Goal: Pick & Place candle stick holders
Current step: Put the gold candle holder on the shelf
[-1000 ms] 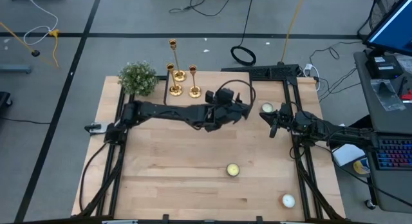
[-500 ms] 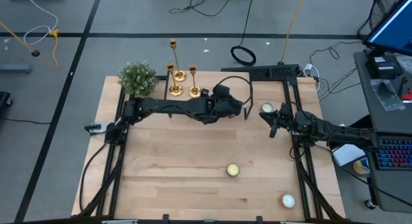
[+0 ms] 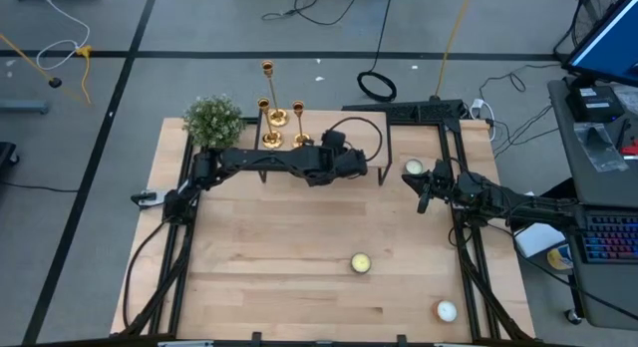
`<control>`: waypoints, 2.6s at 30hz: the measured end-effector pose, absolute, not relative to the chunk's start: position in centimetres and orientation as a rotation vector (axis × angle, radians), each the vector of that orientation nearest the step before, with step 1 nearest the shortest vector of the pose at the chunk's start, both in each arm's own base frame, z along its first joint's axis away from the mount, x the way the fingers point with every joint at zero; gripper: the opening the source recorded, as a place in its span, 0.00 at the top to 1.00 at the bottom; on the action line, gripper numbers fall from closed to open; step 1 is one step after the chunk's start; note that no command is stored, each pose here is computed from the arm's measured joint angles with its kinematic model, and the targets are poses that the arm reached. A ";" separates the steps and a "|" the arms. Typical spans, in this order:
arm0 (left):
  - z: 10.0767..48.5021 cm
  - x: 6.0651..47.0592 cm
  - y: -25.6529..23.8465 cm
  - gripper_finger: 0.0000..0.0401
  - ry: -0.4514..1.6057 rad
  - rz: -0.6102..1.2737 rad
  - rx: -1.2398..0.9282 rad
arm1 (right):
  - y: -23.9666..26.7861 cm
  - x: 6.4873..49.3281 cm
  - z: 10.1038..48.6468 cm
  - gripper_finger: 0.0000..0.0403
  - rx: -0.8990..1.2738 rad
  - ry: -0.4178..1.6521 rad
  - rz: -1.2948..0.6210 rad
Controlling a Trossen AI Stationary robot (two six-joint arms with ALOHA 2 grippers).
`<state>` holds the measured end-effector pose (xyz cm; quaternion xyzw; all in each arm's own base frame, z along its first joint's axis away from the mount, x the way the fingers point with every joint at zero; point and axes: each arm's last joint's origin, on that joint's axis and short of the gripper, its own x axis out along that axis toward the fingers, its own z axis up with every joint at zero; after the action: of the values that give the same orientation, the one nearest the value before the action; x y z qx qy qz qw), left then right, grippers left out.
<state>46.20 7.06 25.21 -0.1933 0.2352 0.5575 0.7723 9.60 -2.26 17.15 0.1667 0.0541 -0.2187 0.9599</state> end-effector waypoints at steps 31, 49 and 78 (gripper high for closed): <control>23.4 44.7 8.5 0.98 0.569 1.310 -0.533 | -2.3 9.6 17.1 0.99 0.338 0.110 -0.443; 23.2 43.9 9.3 0.98 0.624 1.352 -0.528 | -2.3 9.6 17.1 0.99 0.338 0.110 -0.443; 23.0 43.1 10.3 0.99 0.690 1.396 -0.466 | -2.3 9.6 17.1 0.99 0.338 0.110 -0.443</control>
<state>43.08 10.26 22.96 -0.2081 0.3081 0.6237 0.6876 9.60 -2.26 17.14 0.1667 0.0543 -0.2187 0.9599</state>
